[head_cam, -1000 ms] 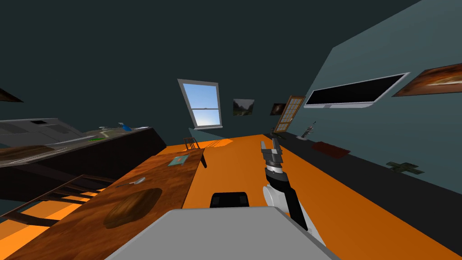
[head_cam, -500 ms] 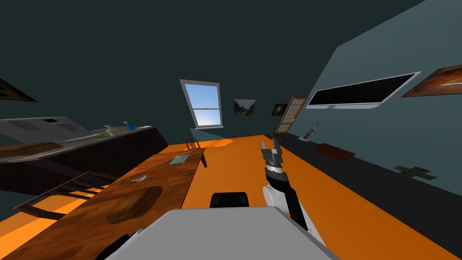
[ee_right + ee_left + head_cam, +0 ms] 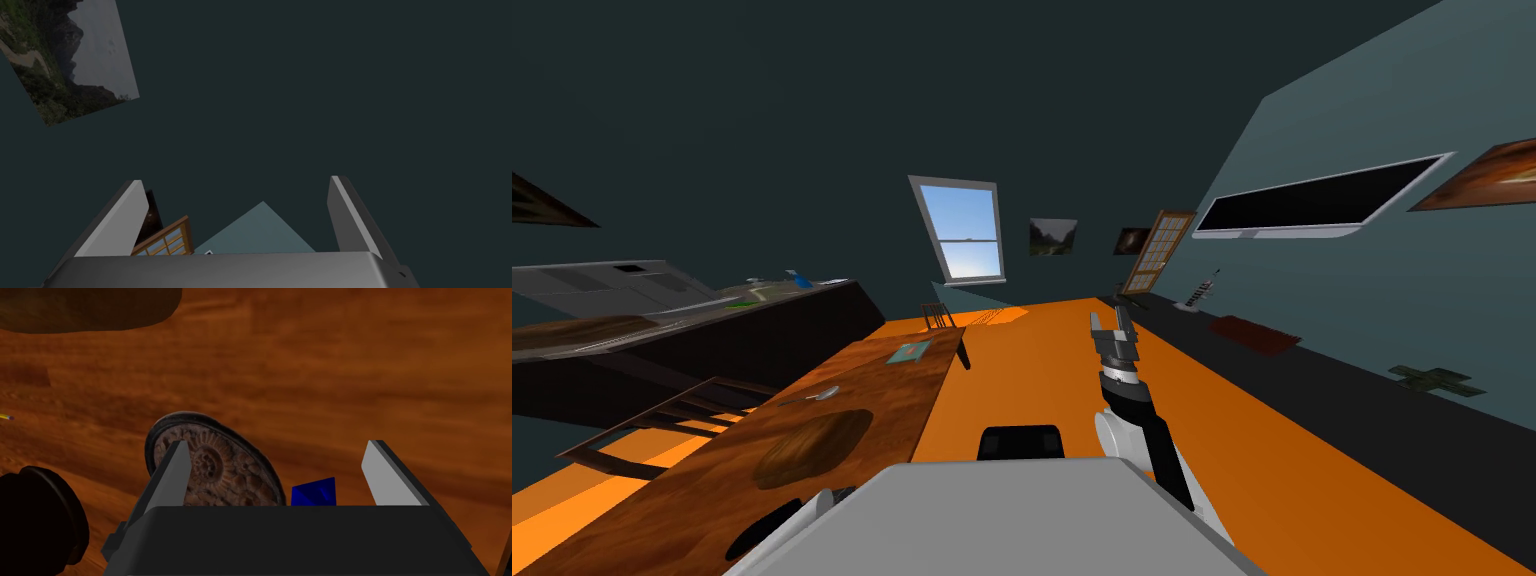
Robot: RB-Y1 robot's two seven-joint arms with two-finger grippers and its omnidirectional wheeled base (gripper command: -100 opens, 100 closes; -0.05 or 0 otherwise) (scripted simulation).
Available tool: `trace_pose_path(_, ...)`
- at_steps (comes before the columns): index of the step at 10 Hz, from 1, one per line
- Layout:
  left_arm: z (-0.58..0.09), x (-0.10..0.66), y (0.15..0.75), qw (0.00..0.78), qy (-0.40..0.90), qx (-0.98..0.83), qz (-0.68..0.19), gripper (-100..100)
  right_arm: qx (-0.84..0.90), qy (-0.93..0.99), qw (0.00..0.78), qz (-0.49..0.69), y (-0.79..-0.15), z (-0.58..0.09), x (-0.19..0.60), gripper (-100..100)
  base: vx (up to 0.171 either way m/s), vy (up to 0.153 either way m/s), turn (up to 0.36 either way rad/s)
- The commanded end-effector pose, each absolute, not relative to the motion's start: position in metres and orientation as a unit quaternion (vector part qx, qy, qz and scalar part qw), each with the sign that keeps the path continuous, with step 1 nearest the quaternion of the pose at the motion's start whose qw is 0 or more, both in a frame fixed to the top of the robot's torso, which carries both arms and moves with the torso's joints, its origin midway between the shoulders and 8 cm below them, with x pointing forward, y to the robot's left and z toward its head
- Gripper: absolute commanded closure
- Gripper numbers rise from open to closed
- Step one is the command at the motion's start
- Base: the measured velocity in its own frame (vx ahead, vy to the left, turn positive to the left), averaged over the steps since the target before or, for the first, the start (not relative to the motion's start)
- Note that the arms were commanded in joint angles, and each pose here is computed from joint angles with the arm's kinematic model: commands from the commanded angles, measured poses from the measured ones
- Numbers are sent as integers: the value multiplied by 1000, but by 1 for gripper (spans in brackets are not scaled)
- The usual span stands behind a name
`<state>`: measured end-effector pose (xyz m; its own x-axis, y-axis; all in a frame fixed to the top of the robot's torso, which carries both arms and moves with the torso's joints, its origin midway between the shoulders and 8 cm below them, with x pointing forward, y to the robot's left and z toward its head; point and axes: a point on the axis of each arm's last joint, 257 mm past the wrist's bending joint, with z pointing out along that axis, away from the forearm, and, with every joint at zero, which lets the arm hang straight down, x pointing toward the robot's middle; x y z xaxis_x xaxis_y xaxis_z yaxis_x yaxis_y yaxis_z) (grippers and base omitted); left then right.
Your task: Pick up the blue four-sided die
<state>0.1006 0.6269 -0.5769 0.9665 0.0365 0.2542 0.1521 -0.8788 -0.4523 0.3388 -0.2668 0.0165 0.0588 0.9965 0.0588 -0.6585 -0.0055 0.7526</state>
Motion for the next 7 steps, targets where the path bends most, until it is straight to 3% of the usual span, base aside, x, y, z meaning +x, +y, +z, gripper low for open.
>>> trace_pose_path(1,-577,106,625,231,-34,-966,-112,-100,320,264,654,633,-267,17,339,0,-43,27,-36)
trace_pose_path(7,-591,105,596,183,18,-980,-73,-100,320,264,654,633,-267,17,339,0,-51,31,-36)
